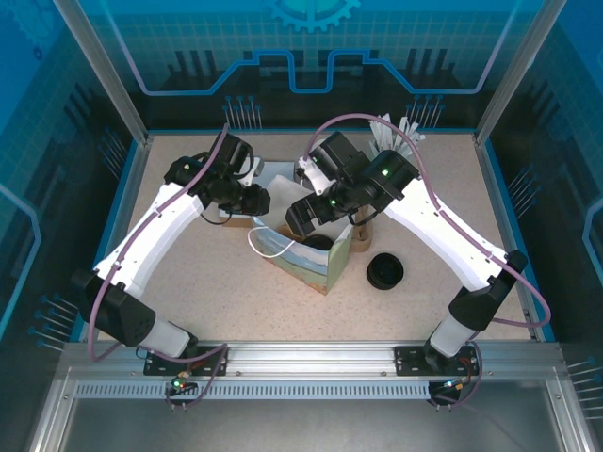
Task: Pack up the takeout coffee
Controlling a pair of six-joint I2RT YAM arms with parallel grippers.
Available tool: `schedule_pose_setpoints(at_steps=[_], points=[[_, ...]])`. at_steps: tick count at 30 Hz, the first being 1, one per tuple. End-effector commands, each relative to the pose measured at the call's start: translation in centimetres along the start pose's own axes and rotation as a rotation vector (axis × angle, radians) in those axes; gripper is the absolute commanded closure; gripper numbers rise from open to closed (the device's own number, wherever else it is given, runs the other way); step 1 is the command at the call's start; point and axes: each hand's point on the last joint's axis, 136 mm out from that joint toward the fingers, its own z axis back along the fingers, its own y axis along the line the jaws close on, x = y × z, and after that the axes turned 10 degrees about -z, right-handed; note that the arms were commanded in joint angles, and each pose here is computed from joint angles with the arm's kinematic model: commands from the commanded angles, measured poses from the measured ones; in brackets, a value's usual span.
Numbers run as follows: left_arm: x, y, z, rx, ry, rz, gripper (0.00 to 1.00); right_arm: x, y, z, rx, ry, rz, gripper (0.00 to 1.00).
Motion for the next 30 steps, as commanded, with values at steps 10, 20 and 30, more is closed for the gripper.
schedule_pose_setpoints(at_steps=[10, 20, 30], points=[[0.7, -0.2, 1.1, 0.009, -0.027, -0.025, 0.54, 0.6, -0.1, 1.3, 0.004, -0.039, -0.009, 0.08], [2.5, -1.2, 3.4, -0.031, -0.108, -0.006, 0.34, 2.7, -0.2, 4.3, 0.020, -0.149, -0.013, 0.17], [3.6, 0.3, 7.4, -0.027, -0.283, 0.090, 0.15, 4.6, -2.0, 8.8, 0.027, -0.284, -0.050, 0.26]])
